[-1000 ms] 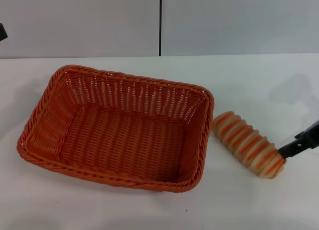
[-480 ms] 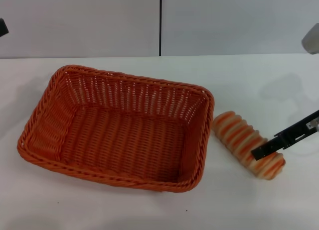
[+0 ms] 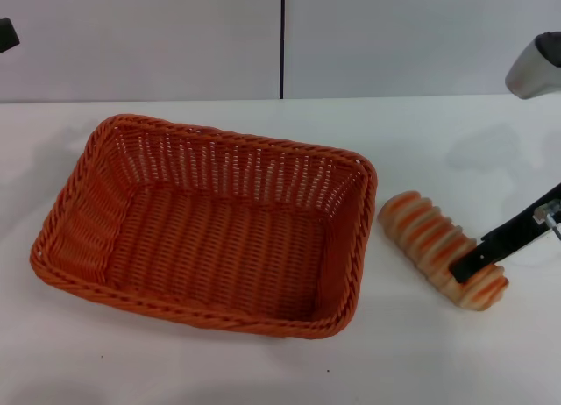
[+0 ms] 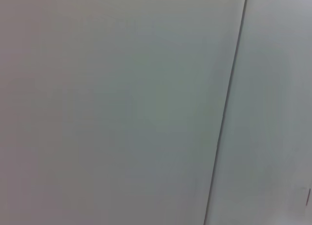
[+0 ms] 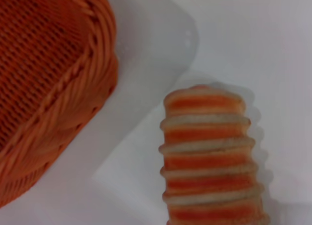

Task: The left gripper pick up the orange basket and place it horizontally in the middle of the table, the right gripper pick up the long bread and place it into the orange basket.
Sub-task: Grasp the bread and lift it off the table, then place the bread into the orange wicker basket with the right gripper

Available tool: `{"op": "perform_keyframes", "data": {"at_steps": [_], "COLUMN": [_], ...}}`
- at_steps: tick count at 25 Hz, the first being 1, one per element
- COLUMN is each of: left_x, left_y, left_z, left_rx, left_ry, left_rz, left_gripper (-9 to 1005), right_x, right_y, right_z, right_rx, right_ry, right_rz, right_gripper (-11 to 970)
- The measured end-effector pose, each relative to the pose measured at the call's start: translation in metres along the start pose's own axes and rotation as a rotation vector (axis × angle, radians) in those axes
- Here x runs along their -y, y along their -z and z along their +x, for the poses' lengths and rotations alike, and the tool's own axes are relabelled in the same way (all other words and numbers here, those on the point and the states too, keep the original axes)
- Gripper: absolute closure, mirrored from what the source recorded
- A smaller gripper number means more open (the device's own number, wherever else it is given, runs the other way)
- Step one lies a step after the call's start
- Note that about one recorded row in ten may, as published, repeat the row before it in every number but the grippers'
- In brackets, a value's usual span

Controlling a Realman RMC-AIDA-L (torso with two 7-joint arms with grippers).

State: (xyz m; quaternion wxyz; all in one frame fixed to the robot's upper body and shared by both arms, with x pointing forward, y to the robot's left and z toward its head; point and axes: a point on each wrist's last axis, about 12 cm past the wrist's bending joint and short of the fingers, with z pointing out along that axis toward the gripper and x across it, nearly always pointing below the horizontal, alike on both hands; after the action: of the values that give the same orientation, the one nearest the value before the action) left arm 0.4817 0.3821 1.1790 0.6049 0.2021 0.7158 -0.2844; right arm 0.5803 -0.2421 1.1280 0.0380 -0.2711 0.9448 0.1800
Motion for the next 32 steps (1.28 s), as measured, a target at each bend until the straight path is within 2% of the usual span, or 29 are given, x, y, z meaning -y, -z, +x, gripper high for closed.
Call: {"op": "perform_keyframes", "data": {"at_steps": [7,14,18,21,22,24,26,28,30,31,32], "left_x": [-0.003,-0.006,-0.006,-0.006,-0.006,-0.006,-0.007,-0.007,-0.007,-0.007,-0.007], "left_y": [-0.002,-0.004,-0.006,-0.005,-0.004,-0.004,-0.004,-0.005,-0.007,-0.007,-0.007], "left_z": [-0.002,-0.003,-0.004,-0.004,-0.004,-0.003,-0.002,-0.001,0.001,0.002,0.002], "left_rx": [0.011,0.027,0.031,0.032,0.033,0.035,0.037,0.037,0.039,0.040,0.040], "left_ry": [-0.002,0.002,-0.001,0.000,0.002,0.004,0.010,0.016,0.030,0.034,0.034], "left_rz": [-0.005,-0.004,-0.002,-0.005,-0.006,-0.006,-0.006,-0.004,0.002,0.003,0.003], "left_gripper": [412,418,419,419,419,419,419,419,419,419,419], "right_x": [0.001,0.001,0.005,0.010,0.010,0.009,0.000,-0.006,-0.019,-0.038,-0.038], "right_y": [-0.001,0.003,0.022,0.048,0.048,0.063,0.087,0.094,0.109,0.121,0.121], "right_z": [-0.005,-0.007,-0.008,-0.007,-0.007,-0.007,-0.010,-0.011,-0.015,-0.020,-0.020], "right_rx": [0.013,0.046,0.116,0.196,0.196,0.223,0.263,0.275,0.305,0.333,0.333], "right_ry": [0.013,0.019,0.002,-0.017,-0.017,-0.003,0.038,0.056,0.102,0.168,0.168], "right_rz": [0.000,-0.001,0.007,0.027,0.027,0.048,0.090,0.098,0.102,0.076,0.076], "right_gripper": [343,449,486,514,518,526,535,543,551,556,560]}}
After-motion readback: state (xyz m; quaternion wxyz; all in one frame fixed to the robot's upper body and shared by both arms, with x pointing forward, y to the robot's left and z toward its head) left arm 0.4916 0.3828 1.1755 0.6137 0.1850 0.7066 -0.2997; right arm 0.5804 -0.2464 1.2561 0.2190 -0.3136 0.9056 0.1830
